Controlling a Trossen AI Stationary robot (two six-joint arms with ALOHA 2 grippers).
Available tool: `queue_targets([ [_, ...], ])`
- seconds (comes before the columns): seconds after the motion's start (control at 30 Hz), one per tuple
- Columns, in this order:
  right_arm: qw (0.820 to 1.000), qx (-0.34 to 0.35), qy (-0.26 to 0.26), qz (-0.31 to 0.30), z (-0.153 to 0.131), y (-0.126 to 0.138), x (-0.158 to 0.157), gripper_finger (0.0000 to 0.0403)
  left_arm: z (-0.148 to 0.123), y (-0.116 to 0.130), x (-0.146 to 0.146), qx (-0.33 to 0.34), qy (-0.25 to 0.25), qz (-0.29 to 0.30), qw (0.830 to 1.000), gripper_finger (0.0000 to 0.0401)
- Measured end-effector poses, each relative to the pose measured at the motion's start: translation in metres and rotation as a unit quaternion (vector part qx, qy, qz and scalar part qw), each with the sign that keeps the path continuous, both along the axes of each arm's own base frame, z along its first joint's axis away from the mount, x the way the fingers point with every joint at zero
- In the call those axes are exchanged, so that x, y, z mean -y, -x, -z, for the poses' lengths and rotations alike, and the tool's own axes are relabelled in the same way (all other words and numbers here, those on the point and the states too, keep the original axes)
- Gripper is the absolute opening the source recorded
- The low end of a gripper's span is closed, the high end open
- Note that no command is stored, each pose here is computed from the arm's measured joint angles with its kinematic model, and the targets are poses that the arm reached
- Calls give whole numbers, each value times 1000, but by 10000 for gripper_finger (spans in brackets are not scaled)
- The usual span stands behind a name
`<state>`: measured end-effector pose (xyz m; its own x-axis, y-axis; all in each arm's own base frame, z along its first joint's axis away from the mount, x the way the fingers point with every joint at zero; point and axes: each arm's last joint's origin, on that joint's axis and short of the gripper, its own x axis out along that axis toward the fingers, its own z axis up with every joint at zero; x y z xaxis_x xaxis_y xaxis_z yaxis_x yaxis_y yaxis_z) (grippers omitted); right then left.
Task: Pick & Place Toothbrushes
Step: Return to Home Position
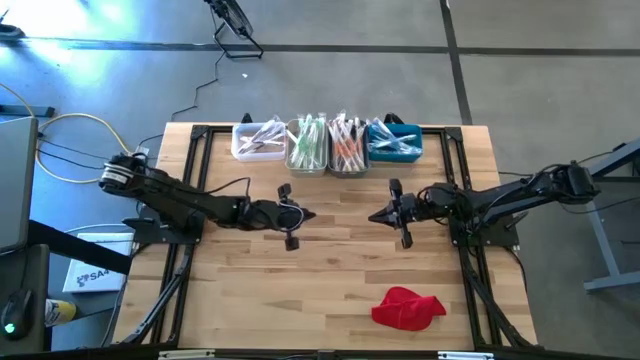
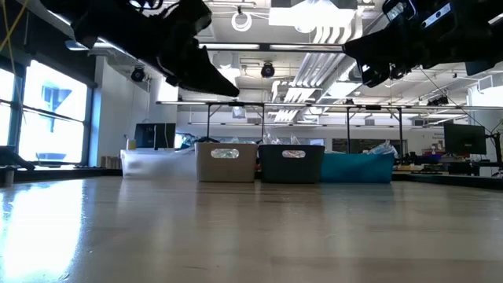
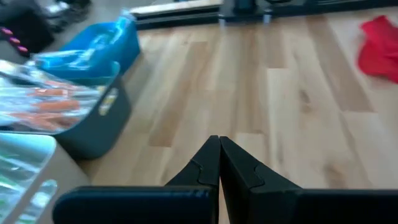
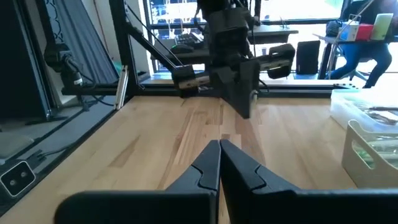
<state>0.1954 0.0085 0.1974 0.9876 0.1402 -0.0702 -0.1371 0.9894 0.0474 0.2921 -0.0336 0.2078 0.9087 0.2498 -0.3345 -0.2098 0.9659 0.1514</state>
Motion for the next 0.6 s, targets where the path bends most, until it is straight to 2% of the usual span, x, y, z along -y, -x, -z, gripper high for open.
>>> queue_targets([
  [0.2,1000,5,-6,-2,-3,2,0,2,-15,17,7,-17,7,24,1000,0],
  [0.4,999,22,-8,-41,-12,10,-2,2,-12,36,19,-19,-7,59,998,0],
  [0.6,999,19,-9,-50,-18,23,-2,2,-11,50,27,28,-12,85,996,0],
])
